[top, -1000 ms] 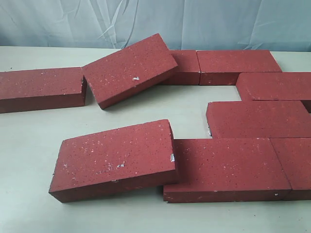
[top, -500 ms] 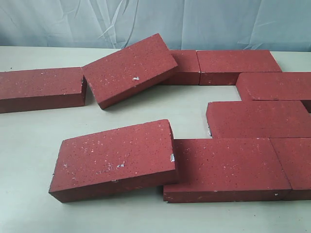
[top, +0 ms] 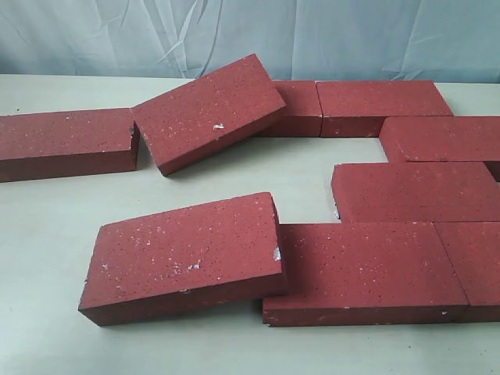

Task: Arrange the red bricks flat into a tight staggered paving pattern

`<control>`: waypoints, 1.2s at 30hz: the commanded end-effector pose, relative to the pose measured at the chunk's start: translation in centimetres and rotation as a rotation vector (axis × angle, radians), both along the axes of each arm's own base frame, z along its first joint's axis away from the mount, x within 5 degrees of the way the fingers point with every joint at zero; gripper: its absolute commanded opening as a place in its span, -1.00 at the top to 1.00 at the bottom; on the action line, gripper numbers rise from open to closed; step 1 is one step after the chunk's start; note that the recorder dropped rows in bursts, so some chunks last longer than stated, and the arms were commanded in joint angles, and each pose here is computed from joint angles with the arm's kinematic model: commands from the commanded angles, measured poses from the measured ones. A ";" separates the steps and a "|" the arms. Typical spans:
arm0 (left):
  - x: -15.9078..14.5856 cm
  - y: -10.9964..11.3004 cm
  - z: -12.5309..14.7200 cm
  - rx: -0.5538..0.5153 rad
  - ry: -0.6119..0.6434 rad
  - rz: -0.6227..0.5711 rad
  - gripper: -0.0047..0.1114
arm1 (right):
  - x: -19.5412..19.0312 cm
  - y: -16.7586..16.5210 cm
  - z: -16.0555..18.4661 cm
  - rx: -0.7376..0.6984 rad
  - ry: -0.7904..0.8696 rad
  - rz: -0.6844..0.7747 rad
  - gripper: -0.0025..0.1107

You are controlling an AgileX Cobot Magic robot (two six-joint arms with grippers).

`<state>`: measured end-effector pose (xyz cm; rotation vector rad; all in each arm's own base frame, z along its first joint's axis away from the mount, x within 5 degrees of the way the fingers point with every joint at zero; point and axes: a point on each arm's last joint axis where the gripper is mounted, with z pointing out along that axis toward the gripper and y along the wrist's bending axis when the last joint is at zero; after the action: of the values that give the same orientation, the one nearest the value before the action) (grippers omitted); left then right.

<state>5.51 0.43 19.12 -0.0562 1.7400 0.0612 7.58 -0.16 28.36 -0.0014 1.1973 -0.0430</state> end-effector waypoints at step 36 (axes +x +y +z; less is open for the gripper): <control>0.0 0.0 0.0 -0.008 -0.011 0.002 0.92 | 14.3 -0.7 3.1 0.009 0.373 -0.007 0.97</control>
<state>5.52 0.43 19.13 -0.0561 1.7383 0.0613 21.02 -0.68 31.48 -0.0003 1.5025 -0.0361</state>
